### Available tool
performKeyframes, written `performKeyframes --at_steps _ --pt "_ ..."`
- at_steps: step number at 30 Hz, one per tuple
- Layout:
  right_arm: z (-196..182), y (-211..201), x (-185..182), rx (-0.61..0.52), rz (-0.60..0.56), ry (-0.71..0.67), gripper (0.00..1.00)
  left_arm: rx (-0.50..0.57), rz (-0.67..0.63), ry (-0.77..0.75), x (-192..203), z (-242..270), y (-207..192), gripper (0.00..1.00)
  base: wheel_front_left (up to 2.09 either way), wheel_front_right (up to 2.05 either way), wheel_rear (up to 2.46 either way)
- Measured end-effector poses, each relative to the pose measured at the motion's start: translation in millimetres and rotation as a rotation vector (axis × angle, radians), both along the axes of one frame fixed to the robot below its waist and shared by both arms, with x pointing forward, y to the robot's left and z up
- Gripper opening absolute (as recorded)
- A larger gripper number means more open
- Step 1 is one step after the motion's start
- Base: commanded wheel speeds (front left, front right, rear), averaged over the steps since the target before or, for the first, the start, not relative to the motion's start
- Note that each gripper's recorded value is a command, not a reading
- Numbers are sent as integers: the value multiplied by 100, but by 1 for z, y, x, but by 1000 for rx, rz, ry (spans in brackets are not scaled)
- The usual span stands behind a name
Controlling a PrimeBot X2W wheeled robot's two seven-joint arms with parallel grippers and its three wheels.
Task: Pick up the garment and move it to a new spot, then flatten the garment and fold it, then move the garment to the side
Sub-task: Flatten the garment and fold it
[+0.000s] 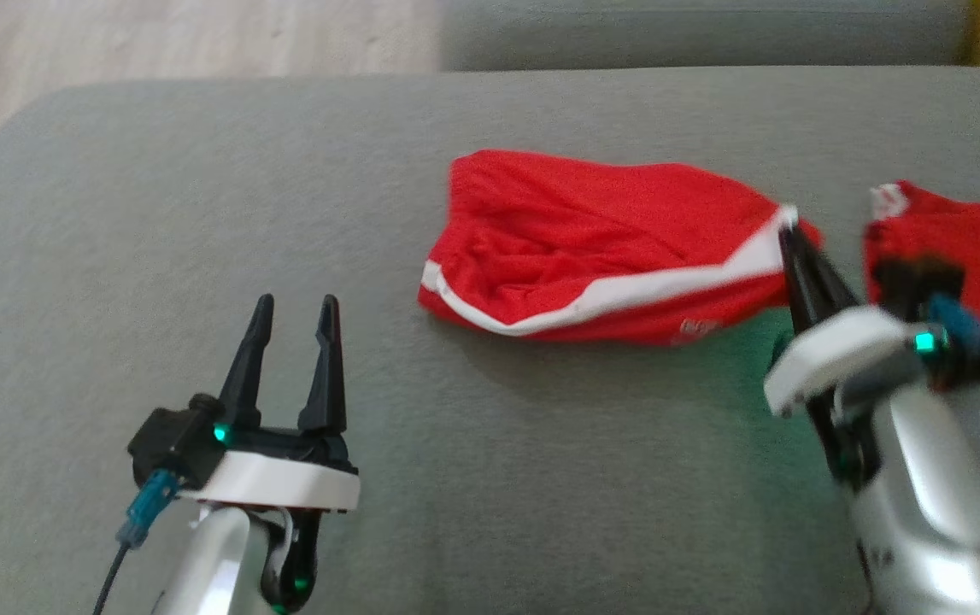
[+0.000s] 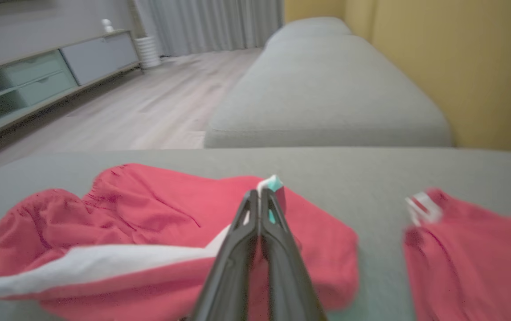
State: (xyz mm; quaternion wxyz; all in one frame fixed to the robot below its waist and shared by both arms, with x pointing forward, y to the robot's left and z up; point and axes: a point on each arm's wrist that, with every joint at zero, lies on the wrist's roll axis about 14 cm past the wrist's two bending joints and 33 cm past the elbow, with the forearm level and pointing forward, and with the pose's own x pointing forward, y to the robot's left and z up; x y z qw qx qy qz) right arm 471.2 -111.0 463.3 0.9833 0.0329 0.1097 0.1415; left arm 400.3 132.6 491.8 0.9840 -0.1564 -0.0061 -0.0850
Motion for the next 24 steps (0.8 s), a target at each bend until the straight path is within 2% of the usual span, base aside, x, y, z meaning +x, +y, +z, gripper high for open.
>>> performKeyframes --at_steps 7,11,12,13,17,24 --pt "-18 -68 -79 26 -216 66 0 -7 -108 -51 11 16 -39 100 0 0 0" --pt "-27 -88 -111 33 -288 106 0 -12 -164 -66 14 22 -60 100 0 0 0" --pt "-30 -95 -120 22 -315 116 67 -14 -183 -68 15 22 -66 100 0 0 0" --pt "-31 -98 -121 22 -326 120 100 -14 -188 -67 15 22 -68 100 0 0 0" --pt "-28 -102 -119 29 -339 90 100 -12 -197 -60 14 19 -70 100 0 0 0" --pt "19 -82 -94 57 -283 -150 100 1 -175 -59 10 18 -60 100 0 0 0"
